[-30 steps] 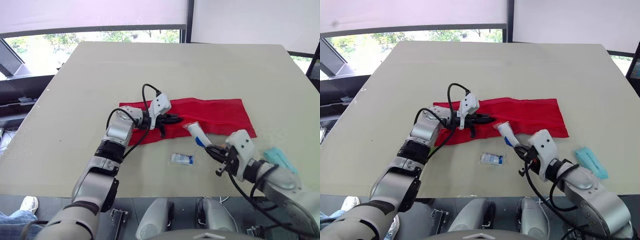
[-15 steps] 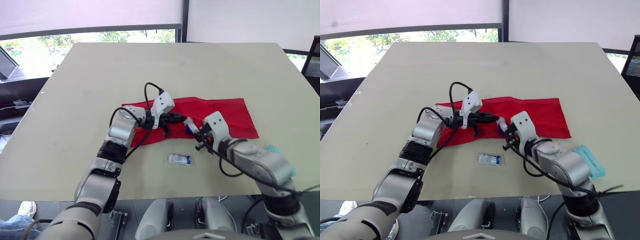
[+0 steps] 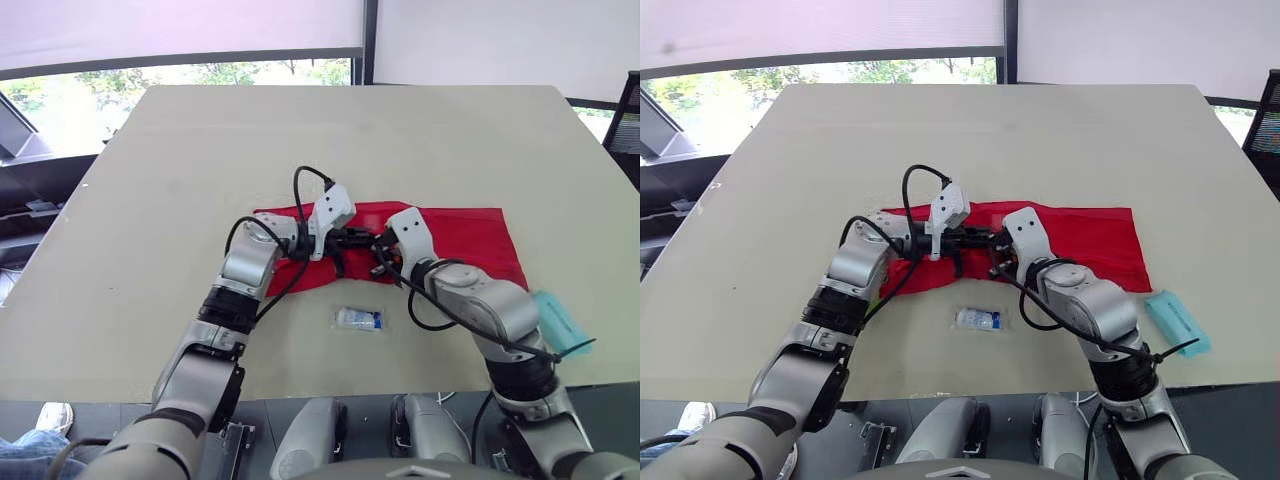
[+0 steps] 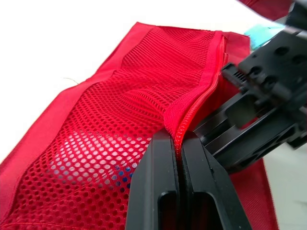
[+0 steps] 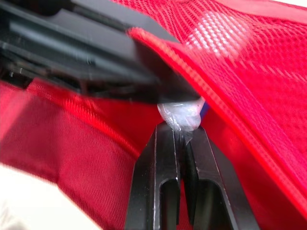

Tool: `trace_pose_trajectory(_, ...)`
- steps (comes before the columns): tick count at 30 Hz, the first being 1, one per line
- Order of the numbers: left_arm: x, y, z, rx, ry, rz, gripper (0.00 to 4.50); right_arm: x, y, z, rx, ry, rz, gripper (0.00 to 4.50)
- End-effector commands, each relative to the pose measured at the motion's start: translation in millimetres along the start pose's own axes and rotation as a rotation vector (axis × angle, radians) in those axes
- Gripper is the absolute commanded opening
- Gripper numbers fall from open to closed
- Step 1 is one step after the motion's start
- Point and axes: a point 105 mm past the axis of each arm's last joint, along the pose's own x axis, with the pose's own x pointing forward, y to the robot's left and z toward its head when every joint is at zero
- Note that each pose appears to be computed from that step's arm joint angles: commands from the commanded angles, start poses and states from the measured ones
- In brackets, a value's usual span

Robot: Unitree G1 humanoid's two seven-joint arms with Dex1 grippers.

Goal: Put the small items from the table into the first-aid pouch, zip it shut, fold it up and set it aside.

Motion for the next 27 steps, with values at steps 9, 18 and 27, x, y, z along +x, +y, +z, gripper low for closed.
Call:
trace_pose_trajectory(9, 5.0, -9.4, 6.8, 0.023, -0.026, -0.032, 0.00, 6.5, 7.7, 20.4, -0.260, -0.064, 0.066, 0.11)
trace_pose_trajectory(18, 4.0, -6.7, 4.2, 0.016, -0.022, -0.019, 0.00, 4.3, 14.1, 23.2, -0.287, -0.097, 0.109, 0.73)
trace_pose_trajectory(27, -0.4, 5.9, -8.1, -0.013, 0.002, 0.043, 0.00, -12.4, 4.2, 27.7, -0.220, -0.131, 0.110, 2.49)
